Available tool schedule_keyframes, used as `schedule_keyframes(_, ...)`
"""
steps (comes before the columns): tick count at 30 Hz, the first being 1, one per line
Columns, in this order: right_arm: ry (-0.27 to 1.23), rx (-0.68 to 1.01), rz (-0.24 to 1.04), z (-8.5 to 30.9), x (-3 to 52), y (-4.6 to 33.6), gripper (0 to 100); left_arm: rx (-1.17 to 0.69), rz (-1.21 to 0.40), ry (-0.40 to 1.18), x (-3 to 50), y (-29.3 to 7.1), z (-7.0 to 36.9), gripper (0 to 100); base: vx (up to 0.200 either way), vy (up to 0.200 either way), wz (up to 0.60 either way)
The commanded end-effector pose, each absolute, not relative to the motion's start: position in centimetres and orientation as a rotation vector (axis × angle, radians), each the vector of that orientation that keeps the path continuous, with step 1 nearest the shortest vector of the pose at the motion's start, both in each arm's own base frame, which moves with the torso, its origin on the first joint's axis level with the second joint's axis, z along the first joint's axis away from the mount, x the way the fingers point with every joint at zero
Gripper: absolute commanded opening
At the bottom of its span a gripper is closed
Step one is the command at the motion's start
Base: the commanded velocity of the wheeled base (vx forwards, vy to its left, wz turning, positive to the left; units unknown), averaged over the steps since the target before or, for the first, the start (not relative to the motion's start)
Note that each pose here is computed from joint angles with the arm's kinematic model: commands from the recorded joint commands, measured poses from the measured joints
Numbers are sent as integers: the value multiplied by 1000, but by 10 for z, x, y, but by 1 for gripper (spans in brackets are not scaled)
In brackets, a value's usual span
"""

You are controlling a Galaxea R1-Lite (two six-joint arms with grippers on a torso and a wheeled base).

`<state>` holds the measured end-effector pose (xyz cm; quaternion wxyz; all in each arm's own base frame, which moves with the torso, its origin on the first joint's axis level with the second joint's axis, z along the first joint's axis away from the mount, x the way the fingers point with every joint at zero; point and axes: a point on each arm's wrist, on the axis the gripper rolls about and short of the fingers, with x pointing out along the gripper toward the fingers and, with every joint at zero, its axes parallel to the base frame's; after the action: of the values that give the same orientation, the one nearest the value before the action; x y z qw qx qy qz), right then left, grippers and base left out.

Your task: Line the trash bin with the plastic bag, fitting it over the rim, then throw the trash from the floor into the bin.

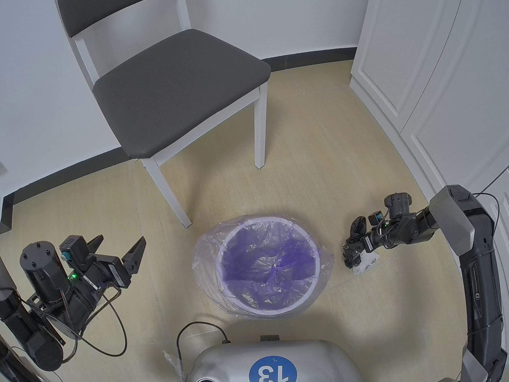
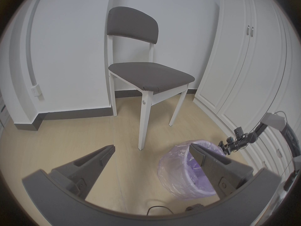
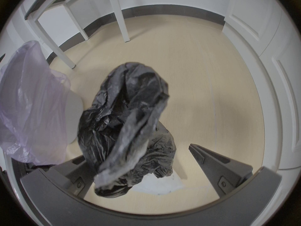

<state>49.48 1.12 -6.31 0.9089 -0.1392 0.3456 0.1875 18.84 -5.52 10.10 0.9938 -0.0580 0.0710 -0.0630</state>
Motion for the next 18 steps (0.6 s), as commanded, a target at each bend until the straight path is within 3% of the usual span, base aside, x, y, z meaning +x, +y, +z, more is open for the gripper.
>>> schedule_keyframes(1,731,-265,389,-86,495,12,100,-137,-126,142,185,-56,100,100,0,0,0)
schedule_keyframes(16,713,-207,429,-85,496,13,100,-143,-116,129,183,-57,103,100,0,0,0)
schedule_keyframes(17,713,-207,429,-85,496,13,0,-143,-115,129,183,-57,103,100,0,0,0)
schedule_keyframes(18,712,-205,431,-85,496,13,0,-143,-115,129,183,-57,103,100,0,0,0)
